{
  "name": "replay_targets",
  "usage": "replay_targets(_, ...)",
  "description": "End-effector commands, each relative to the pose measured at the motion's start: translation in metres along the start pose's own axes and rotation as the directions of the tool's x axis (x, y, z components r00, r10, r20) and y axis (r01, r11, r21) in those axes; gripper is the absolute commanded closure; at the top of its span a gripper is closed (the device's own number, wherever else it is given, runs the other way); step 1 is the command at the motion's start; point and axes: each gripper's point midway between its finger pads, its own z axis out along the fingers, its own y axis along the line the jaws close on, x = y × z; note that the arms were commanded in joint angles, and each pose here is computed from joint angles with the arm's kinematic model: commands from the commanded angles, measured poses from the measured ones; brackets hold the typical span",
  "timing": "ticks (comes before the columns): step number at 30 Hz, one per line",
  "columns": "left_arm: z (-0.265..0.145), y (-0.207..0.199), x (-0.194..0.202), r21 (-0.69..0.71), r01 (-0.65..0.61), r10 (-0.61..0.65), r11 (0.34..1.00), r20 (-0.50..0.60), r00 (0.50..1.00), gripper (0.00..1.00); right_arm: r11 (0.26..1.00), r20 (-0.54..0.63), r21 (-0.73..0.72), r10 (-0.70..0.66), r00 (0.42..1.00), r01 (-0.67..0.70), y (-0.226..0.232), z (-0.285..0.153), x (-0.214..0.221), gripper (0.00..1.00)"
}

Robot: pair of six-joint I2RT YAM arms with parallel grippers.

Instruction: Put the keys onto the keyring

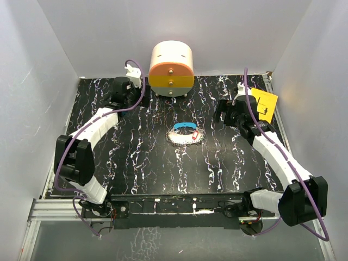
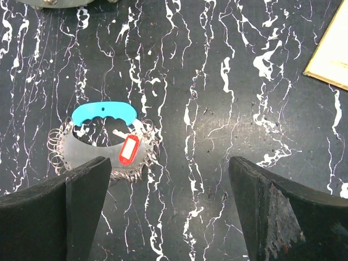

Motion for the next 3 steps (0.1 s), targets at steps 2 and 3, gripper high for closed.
replay_targets(2,-0.0232,0.0028,-0.0326,-0.013,0.009,-0.008,1.0,0.097,0.995,0.03,1.0,0.1,0.015,-0.013,0.995,0.012,-0.0009,-0.0059,-0.0288,0.01)
replay_targets(3,-0.0236,0.0039,-0.0329,-0.016,0.011,-0.009,1.0,0.098,0.995,0.03,1.0,0.109,0.02,-0.013,0.994,0.011,-0.0017,-0.0065,-0.031,0.01)
